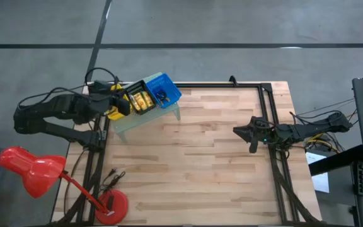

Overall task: Pick & Place Office Desk Supplies
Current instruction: Return to Home Position

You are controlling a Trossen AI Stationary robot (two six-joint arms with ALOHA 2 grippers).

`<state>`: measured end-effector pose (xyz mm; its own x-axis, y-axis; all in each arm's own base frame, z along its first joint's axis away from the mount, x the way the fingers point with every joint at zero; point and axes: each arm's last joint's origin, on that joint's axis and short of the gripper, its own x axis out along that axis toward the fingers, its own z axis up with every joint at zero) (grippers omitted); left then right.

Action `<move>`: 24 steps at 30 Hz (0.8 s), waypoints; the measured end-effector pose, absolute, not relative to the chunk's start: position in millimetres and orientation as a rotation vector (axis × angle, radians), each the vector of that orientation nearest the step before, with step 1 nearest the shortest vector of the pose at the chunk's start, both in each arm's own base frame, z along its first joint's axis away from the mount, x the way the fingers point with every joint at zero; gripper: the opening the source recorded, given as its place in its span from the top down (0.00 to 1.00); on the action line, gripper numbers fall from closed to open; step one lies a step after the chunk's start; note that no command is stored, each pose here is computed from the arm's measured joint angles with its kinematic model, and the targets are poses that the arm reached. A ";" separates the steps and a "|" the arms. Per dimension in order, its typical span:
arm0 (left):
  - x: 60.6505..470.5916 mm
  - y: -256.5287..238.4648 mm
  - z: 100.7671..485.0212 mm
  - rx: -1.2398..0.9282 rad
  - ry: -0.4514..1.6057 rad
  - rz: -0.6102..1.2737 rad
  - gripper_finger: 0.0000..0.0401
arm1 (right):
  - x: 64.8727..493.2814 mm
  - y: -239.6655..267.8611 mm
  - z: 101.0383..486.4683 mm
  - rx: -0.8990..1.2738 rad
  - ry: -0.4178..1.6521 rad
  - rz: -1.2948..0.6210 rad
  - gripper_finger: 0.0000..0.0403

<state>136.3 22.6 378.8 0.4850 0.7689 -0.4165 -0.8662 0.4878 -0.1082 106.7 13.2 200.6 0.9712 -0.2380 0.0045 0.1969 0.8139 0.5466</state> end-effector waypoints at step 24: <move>164.6 15.5 418.4 0.008 0.102 0.553 1.00 | 106.7 13.2 200.6 0.575 -0.074 -0.232 0.83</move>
<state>164.6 15.5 418.4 0.8462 0.5243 -0.0949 -0.5235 0.8513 0.0347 106.7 13.2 200.6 0.9712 -0.2380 0.0045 0.1969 0.8139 0.5466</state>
